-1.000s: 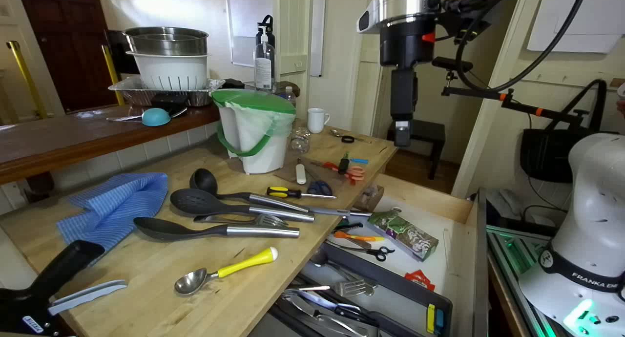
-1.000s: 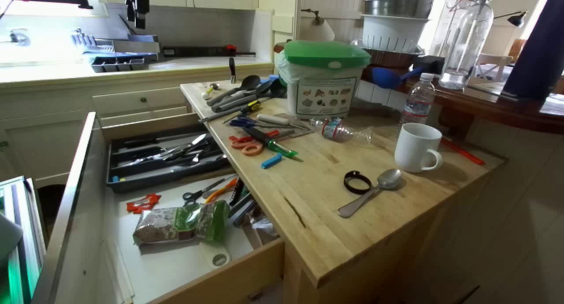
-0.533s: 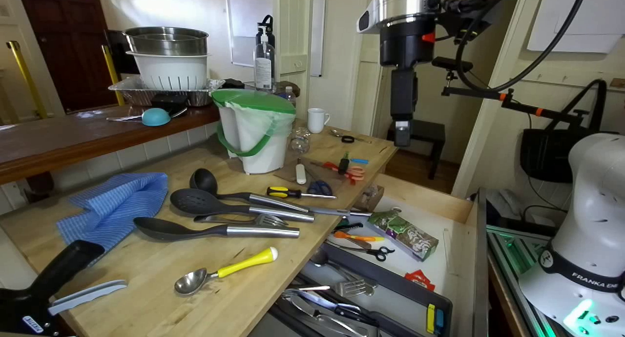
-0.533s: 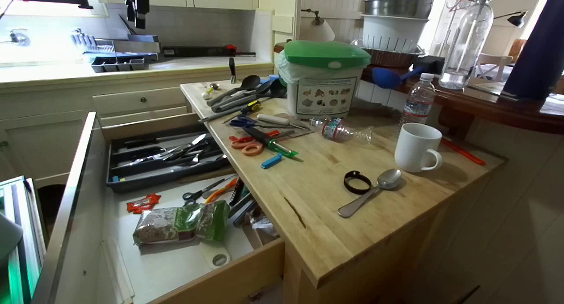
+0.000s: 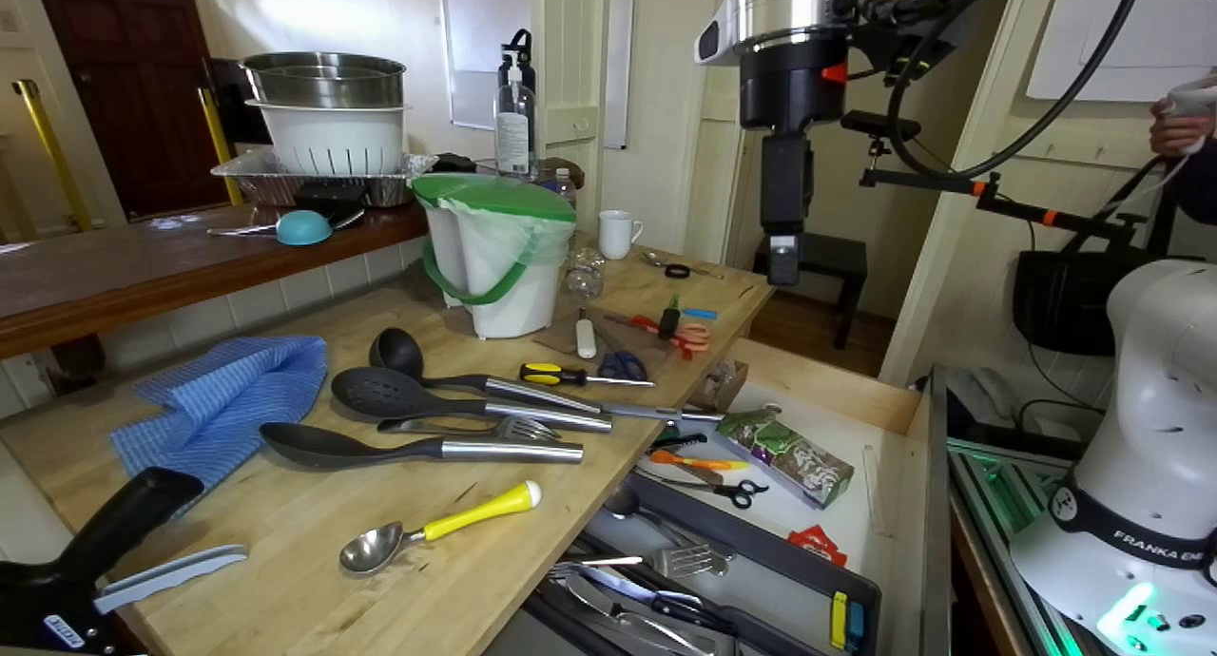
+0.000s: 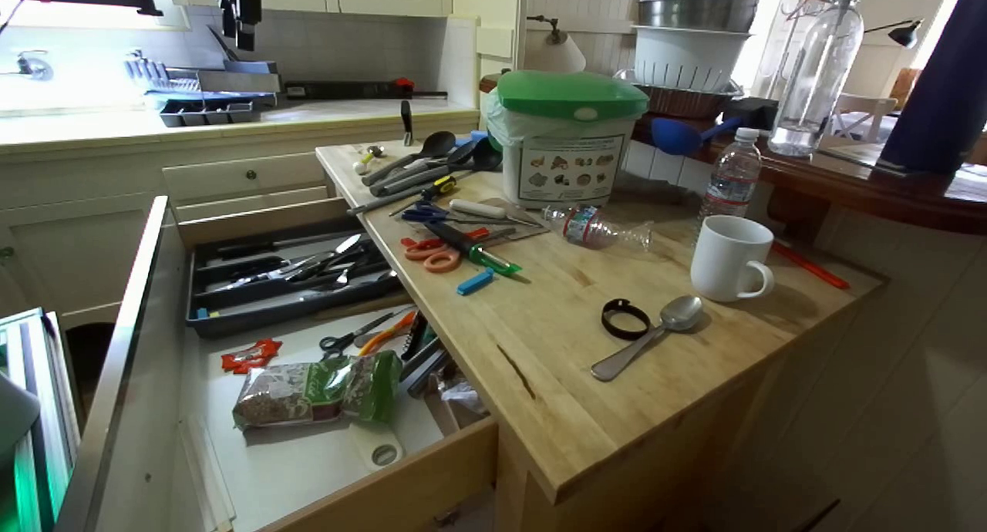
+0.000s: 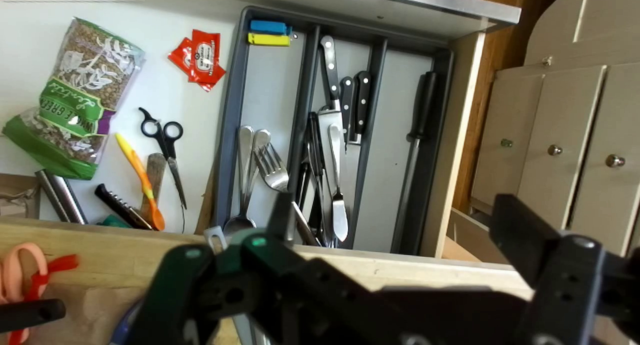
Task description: Remove a spoon from the cutlery drawer and put it on the table
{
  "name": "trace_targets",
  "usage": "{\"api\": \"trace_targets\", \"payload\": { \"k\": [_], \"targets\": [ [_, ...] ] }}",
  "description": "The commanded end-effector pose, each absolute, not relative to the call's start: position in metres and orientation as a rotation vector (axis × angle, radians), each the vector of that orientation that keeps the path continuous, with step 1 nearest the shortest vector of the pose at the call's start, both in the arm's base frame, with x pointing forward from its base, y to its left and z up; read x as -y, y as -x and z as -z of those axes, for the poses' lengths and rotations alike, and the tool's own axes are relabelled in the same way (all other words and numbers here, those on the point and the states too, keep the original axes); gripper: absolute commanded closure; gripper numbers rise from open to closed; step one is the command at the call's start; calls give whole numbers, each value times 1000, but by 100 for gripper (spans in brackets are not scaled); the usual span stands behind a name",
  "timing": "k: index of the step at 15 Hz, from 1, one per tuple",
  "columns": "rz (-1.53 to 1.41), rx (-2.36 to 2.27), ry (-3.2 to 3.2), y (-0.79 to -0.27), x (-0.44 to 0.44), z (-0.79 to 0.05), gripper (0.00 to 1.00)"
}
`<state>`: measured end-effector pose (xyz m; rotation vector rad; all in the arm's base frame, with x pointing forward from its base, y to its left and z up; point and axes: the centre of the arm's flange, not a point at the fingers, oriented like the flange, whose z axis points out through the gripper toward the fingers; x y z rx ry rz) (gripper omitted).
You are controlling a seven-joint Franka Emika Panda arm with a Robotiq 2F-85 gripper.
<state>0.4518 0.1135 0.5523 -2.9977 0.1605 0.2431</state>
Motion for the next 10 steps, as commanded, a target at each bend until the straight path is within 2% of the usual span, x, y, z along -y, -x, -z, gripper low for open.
{"api": "trace_targets", "payload": {
  "k": [1,6,10],
  "targets": [
    [-243,-161,2998,-452,-113,-552,0],
    [-235,-13,3121,-438,-129,-523,0],
    [-62,15,3243,-425,-148,-474,0]
  ]
}}
